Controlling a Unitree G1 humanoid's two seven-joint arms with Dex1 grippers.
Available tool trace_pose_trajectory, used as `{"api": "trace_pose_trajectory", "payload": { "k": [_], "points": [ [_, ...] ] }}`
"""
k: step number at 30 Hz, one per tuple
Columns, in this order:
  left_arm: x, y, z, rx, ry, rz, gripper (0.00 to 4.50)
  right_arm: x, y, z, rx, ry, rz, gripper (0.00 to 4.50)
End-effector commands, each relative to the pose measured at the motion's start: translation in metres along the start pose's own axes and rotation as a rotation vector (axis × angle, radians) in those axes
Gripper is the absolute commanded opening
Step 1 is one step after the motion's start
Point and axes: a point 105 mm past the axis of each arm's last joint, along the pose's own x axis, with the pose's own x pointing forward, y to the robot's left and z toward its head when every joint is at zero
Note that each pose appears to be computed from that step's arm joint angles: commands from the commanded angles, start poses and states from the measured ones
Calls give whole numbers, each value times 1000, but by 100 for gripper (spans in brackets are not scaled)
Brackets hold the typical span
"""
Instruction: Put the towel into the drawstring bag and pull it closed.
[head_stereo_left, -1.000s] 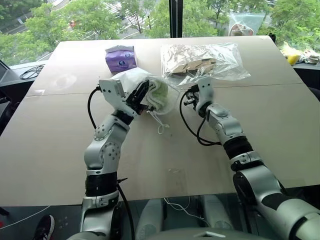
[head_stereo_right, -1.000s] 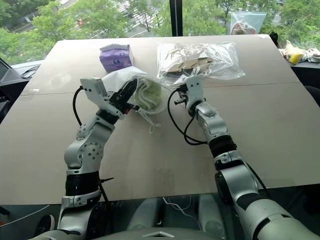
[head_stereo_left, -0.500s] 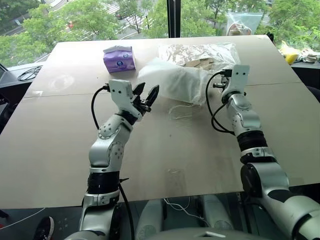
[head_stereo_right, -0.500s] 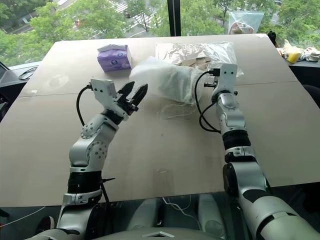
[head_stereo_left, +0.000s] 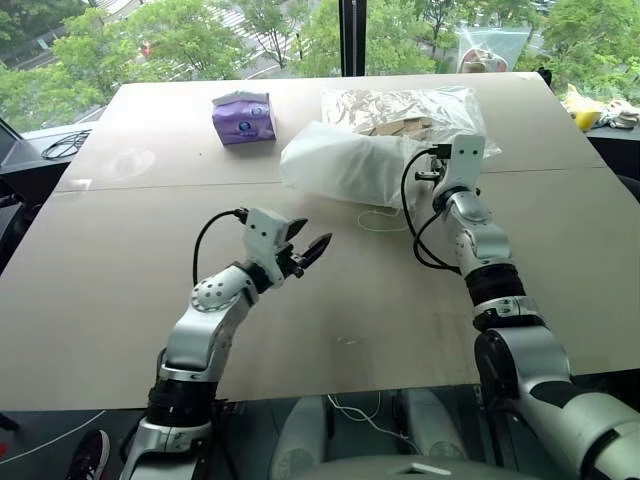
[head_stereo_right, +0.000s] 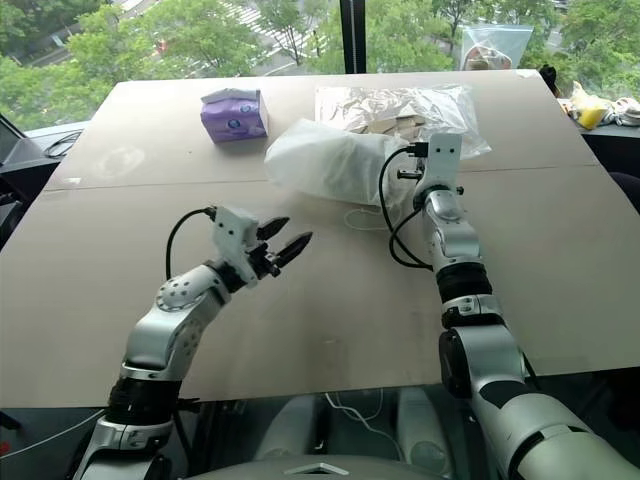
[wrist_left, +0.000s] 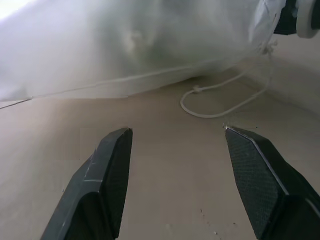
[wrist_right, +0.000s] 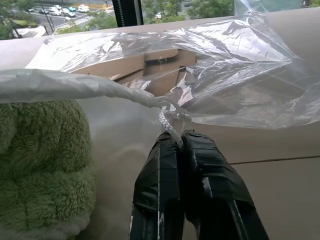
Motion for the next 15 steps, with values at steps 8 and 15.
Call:
{"api": "trace_pose_trajectory", "payload": {
  "k": [8,15],
  "points": [
    [87,-23,9,240,27,-166,301,1,4,27,-6,-76,13,0],
    [120,-21,12,76,55,-136,301,-4,-10,25,-9,-81,-35,0]
  ]
}}
